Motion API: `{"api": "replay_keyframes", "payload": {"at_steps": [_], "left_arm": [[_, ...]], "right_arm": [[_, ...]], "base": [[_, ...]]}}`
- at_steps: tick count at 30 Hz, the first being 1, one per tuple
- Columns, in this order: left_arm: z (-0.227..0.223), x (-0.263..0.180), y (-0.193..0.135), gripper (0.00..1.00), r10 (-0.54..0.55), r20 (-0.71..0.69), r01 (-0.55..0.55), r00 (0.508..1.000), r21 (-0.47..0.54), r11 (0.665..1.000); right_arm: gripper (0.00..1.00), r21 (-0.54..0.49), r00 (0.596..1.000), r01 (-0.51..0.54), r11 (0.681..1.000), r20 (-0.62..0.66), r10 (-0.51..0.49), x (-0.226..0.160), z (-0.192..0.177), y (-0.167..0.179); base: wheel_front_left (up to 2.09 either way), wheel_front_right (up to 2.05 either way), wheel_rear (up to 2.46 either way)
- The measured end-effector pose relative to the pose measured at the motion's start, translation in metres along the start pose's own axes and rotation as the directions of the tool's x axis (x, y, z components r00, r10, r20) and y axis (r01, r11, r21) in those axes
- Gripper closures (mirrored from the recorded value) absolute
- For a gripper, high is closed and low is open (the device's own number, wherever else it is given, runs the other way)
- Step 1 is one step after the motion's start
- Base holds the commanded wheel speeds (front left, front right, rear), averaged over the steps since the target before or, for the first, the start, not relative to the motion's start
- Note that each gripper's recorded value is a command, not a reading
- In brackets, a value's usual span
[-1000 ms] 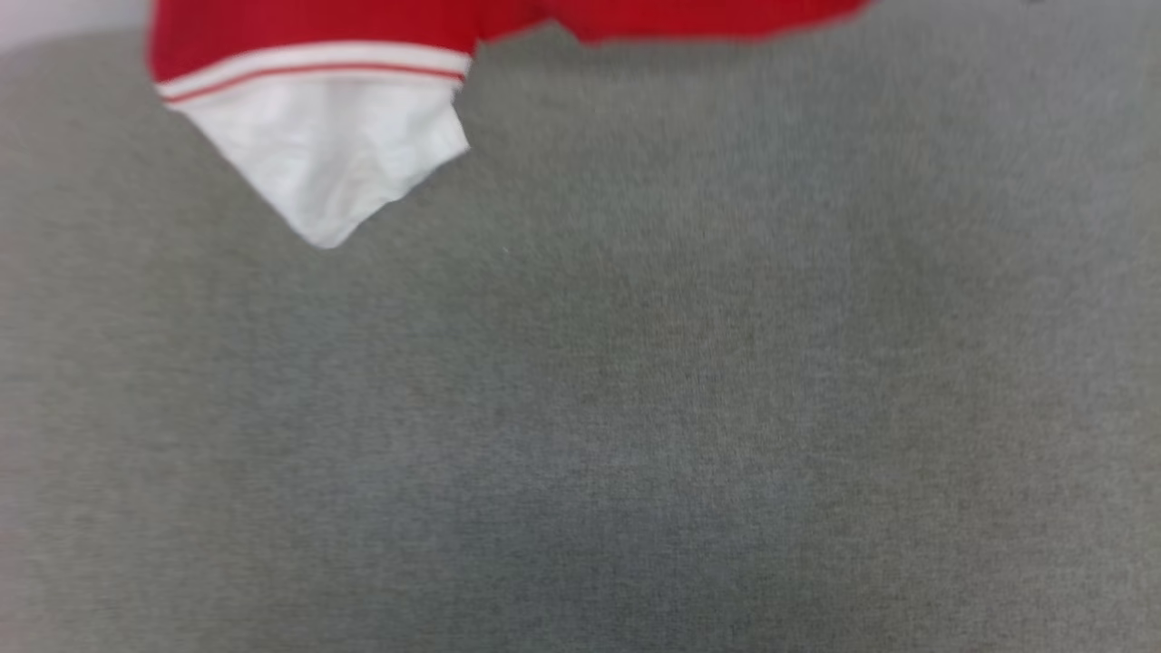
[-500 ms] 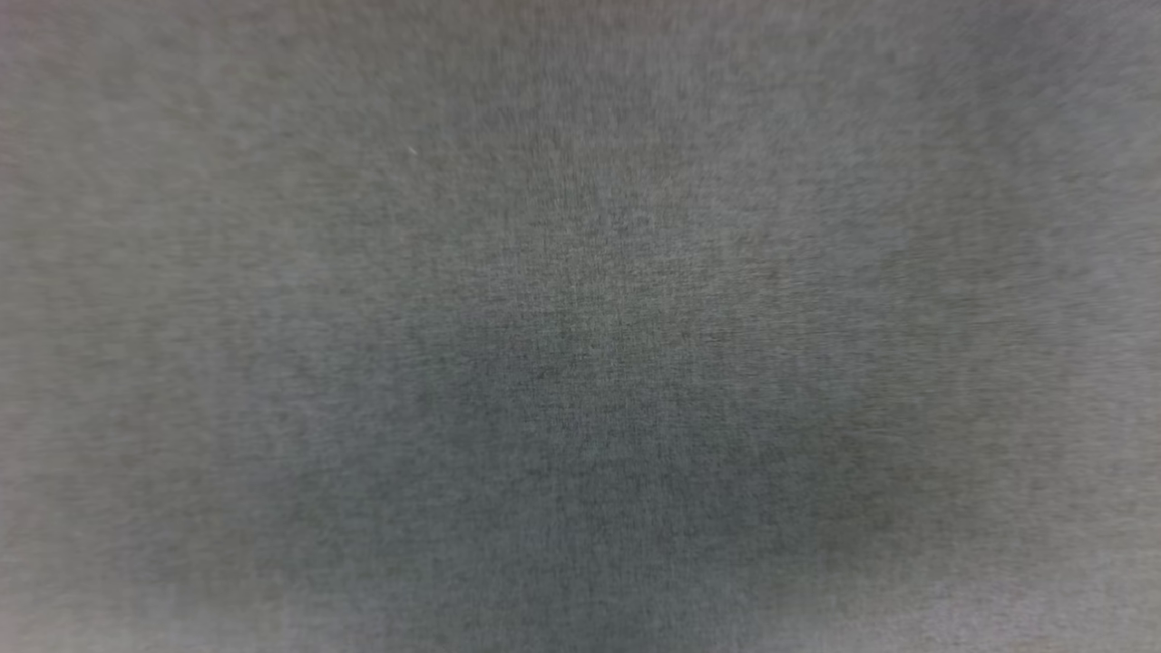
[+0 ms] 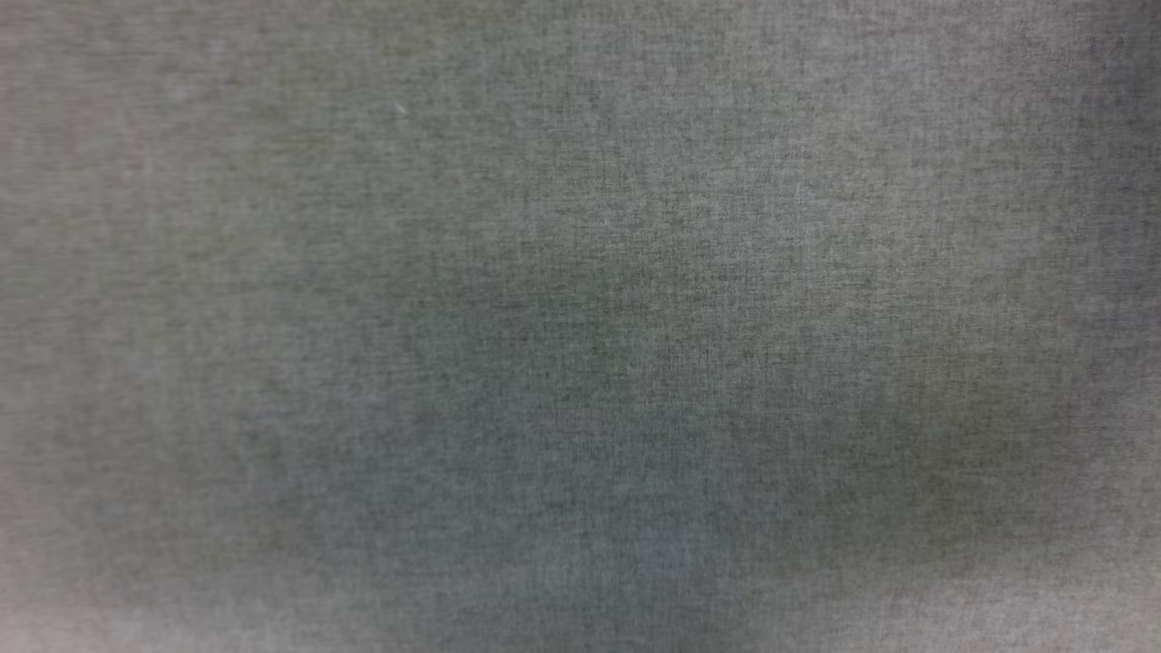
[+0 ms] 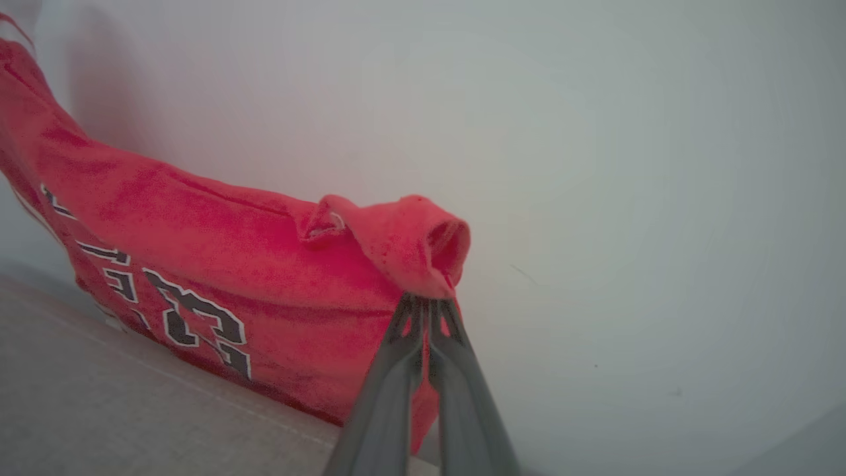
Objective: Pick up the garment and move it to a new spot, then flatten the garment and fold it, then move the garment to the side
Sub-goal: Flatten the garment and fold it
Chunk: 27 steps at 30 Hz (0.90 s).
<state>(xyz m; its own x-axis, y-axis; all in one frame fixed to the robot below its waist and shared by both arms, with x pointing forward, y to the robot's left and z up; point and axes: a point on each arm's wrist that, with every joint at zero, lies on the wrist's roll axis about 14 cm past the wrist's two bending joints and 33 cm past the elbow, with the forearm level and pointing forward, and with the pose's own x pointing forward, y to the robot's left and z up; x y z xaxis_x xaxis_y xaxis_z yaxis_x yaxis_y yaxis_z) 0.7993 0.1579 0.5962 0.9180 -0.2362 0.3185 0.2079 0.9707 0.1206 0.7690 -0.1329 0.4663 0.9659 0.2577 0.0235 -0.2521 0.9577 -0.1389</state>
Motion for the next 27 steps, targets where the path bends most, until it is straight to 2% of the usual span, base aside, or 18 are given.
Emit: {"api": "replay_keyframes", "payload": {"at_steps": [3,8,10,11,17,22,27], "left_arm": [[-0.029,-0.016,-0.003,1.00,-0.011,-0.112,0.012,0.994,0.003,1.000],[-0.062,-0.057,-0.016,1.00,-0.055,-0.305,0.062,0.951,0.013,0.998],[-0.061,-0.074,-0.024,1.00,-0.078,-0.340,0.076,0.937,-0.020,0.997],[-0.062,-0.086,-0.026,1.00,-0.096,-0.370,0.104,0.924,0.003,0.995],[-0.045,-0.160,-0.026,1.00,-0.141,-0.488,0.120,0.862,-0.075,0.990],[-0.031,-0.242,-0.025,1.00,-0.190,-0.616,0.136,0.765,-0.133,0.982],[-0.006,-0.328,-0.033,1.00,-0.182,-0.709,0.072,0.681,-0.183,0.981]], "right_arm": [[1.00,-0.012,0.997,-0.046,0.999,-0.059,0.045,-0.009,-0.014,0.016],[1.00,0.018,0.984,-0.094,0.995,-0.151,0.096,-0.039,-0.029,0.031],[1.00,0.027,0.979,-0.107,0.994,-0.170,0.110,-0.051,-0.022,0.030],[1.00,0.019,0.977,-0.119,0.993,-0.174,0.120,-0.059,-0.018,0.029],[1.00,0.113,0.954,-0.190,0.975,-0.213,0.210,-0.111,0.008,0.043],[1.00,0.152,0.906,-0.297,0.943,-0.268,0.328,-0.173,0.022,0.062],[1.00,0.188,0.879,-0.331,0.925,-0.294,0.375,-0.229,0.041,0.060]], "base": [[0.00,0.00,0.00],[0.00,0.00,0.00],[0.00,0.00,0.00],[0.00,0.00,0.00],[0.00,0.00,0.00],[0.00,0.00,0.00],[0.00,0.00,0.00]]}}
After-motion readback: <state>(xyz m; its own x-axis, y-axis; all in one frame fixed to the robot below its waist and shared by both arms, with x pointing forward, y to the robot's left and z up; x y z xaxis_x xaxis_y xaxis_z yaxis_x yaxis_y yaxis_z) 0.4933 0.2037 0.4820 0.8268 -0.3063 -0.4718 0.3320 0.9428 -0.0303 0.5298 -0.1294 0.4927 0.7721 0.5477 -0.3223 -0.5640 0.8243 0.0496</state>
